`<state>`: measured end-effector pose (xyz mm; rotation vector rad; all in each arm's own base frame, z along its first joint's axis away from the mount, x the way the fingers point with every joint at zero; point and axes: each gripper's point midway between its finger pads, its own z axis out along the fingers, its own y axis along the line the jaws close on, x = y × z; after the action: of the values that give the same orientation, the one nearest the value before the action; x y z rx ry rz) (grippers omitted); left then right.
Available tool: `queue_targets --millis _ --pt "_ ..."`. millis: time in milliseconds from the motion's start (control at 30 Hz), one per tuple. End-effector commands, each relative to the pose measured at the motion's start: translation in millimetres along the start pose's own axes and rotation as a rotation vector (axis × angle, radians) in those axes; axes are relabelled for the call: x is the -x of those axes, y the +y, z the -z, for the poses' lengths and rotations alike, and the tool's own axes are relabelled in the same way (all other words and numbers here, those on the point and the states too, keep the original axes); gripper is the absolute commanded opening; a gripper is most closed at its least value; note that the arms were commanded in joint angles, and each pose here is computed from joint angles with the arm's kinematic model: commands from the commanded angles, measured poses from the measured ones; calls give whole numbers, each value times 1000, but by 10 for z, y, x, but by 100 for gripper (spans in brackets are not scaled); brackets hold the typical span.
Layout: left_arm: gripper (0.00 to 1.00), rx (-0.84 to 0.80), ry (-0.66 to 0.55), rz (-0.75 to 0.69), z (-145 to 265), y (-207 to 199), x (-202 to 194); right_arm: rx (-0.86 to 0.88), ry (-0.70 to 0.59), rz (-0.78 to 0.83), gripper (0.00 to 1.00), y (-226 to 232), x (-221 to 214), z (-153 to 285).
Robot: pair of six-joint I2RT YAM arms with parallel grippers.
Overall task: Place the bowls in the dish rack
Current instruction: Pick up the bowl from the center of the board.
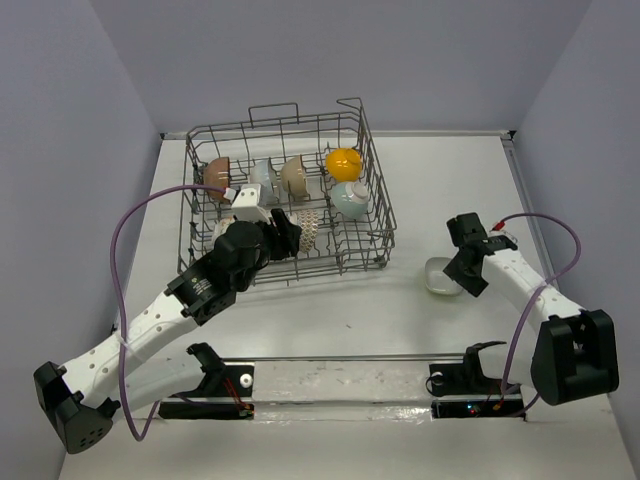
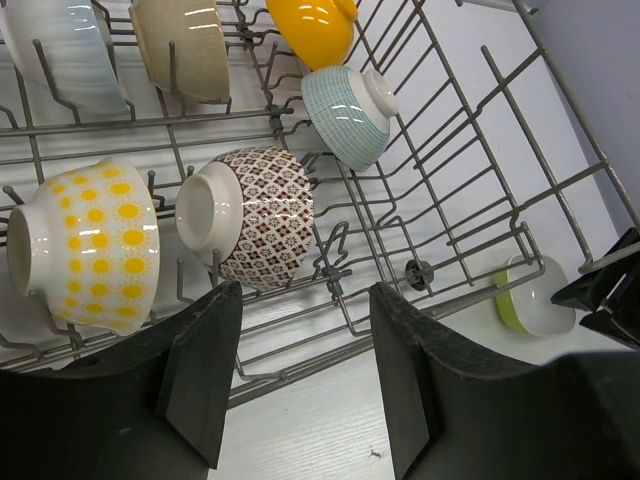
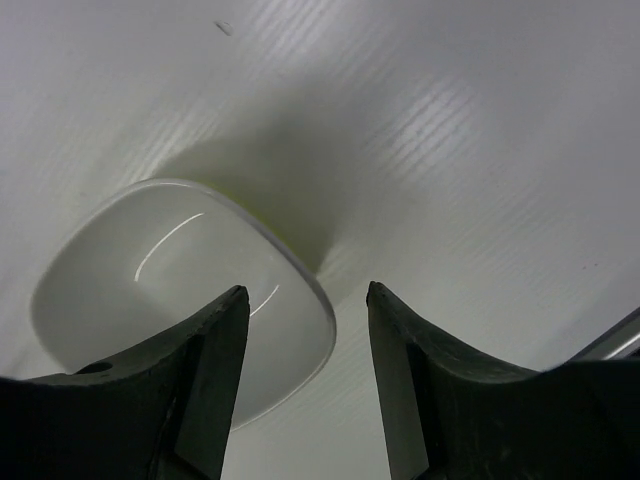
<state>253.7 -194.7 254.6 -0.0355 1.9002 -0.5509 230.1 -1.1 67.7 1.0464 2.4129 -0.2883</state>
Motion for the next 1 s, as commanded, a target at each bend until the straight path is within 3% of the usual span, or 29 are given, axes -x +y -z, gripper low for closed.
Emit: queue_targets --millis 0,267,633,800,967 --pt "63 -24 -39 2 39 -35 90 -29 -10 -60 57 -61 10 -89" --pt "63 -26 -36 0 26 -41 75 -20 31 -61 56 -76 -106 -243" --pt "63 -8 -25 -3 -2 -9 28 32 30 -60 8 79 -89 -311" --pt "63 -30 -26 -2 10 -74 86 124 -40 -66 1 195 173 -42" --pt "63 -62 -11 1 -2 -197 149 211 -146 -68 1 279 564 377"
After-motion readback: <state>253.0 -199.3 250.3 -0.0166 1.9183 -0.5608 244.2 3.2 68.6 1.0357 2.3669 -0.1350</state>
